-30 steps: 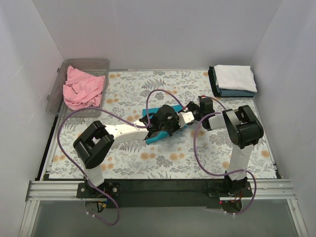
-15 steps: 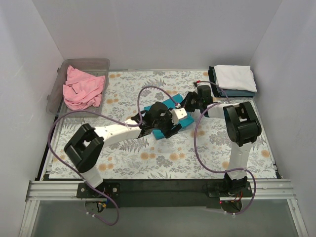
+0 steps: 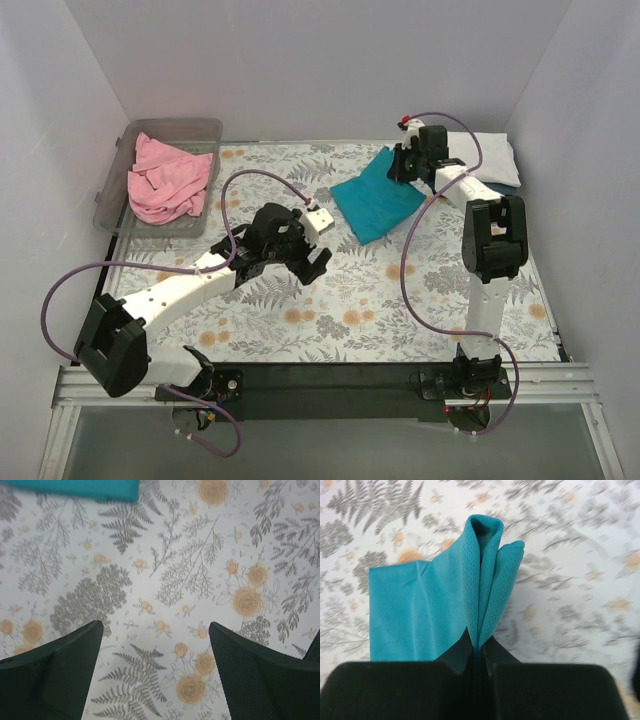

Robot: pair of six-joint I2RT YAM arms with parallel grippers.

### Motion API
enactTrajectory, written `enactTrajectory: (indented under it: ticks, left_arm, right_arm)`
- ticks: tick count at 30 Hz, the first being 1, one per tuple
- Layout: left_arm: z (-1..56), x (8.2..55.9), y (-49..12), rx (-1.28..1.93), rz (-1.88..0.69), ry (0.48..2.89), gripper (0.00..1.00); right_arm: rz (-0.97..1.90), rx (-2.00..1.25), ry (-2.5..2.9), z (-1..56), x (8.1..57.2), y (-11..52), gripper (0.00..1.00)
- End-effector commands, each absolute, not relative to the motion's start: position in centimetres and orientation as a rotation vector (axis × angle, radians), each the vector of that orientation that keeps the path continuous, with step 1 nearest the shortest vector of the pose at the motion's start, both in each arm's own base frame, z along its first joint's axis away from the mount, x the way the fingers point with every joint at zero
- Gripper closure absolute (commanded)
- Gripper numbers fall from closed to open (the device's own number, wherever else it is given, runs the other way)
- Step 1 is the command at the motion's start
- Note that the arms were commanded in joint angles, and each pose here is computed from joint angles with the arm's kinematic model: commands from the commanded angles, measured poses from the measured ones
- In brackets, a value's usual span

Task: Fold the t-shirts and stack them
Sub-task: Neatly place the folded tshirt to the corner

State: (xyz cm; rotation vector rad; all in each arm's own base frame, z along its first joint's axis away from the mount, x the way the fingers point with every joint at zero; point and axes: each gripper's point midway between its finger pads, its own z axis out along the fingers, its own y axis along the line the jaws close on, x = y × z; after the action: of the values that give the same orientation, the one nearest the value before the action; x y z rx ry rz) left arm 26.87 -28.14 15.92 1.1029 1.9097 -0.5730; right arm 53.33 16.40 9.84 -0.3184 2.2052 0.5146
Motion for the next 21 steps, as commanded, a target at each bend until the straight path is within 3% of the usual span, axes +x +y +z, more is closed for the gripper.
enactTrajectory:
  ticks: [1,11,21]
  left_arm:
    - [14.5,24.8,-26.0,1.082,-0.559,2.016,0.13]
    - [13.3,23.5,-25.2,0.996,-0.595,2.084,0.11]
    - [13.3,23.3,-25.3,0.993,-0.612,2.073,0.1]
  right_arm:
    - [0.327,-0.389,2.15,12.3,56.8,12.4,0.99]
    - [0.079,-0.47,2.031,17.9,61.1,6.9,0.99]
    - [-0.022,-0.486,1.937,24.2,61.9,4.5,0.99]
